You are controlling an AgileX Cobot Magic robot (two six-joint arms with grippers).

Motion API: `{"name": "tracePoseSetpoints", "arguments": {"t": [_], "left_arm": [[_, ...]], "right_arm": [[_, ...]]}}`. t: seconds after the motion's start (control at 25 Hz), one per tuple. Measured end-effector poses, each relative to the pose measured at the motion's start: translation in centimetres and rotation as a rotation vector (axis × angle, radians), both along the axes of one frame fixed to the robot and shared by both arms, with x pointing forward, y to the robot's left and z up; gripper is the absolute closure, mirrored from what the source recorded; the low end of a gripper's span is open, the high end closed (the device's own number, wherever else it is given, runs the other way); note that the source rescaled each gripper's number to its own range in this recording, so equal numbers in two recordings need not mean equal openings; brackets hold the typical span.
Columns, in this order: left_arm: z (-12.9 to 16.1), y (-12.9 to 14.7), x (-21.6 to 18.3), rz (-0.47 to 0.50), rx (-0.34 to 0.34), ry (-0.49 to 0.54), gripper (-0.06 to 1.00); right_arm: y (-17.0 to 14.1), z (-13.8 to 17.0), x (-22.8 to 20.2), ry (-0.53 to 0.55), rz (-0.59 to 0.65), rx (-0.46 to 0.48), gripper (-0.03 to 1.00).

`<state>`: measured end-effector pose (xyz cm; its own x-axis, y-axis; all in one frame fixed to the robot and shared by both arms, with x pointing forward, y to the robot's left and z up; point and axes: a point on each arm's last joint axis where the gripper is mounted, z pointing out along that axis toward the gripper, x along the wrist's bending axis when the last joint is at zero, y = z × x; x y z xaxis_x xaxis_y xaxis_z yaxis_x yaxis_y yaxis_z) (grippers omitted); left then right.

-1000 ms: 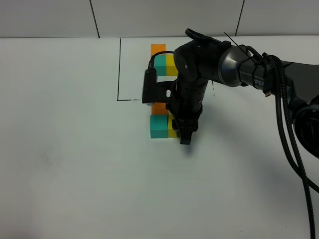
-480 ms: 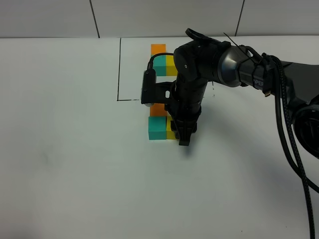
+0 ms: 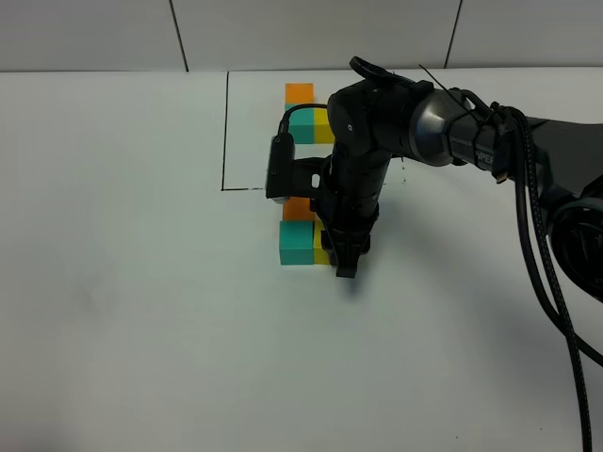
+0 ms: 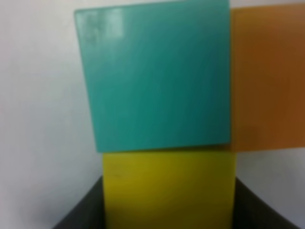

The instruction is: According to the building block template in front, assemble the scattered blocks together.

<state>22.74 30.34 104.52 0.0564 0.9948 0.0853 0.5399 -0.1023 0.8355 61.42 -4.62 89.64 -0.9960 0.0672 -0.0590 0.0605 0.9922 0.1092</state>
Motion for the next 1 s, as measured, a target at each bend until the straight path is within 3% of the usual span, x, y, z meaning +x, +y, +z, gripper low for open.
{"name": "tracePoseSetpoints", "arguments": {"t": [0.24, 0.52, 0.6, 0.8, 1.0], "left_arm": [[0.0, 0.0, 0.0, 0.000, 0.000, 0.000, 0.14], [0.0, 0.0, 0.0, 0.000, 0.000, 0.000, 0.14], [0.0, 0.0, 0.0, 0.000, 0.000, 0.000, 0.14], [0.0, 0.0, 0.0, 0.000, 0.000, 0.000, 0.14], [0.0, 0.0, 0.0, 0.000, 0.000, 0.000, 0.14]], "right_arm": [[0.0, 0.0, 0.0, 0.003, -0.002, 0.003, 0.69], [-0.2, -0.4, -0.1, 0.011, 0.006, -0.018, 0.20], [-0.3, 0.2, -0.1, -0.002, 0.013, -0.027, 0.11], [-1.2, 3.4, -0.3, -0.023, -0.048, -0.042, 0.08], [-5.2, 6.4, 1.4, -0.010, -0.365, 0.045, 0.08]]}}
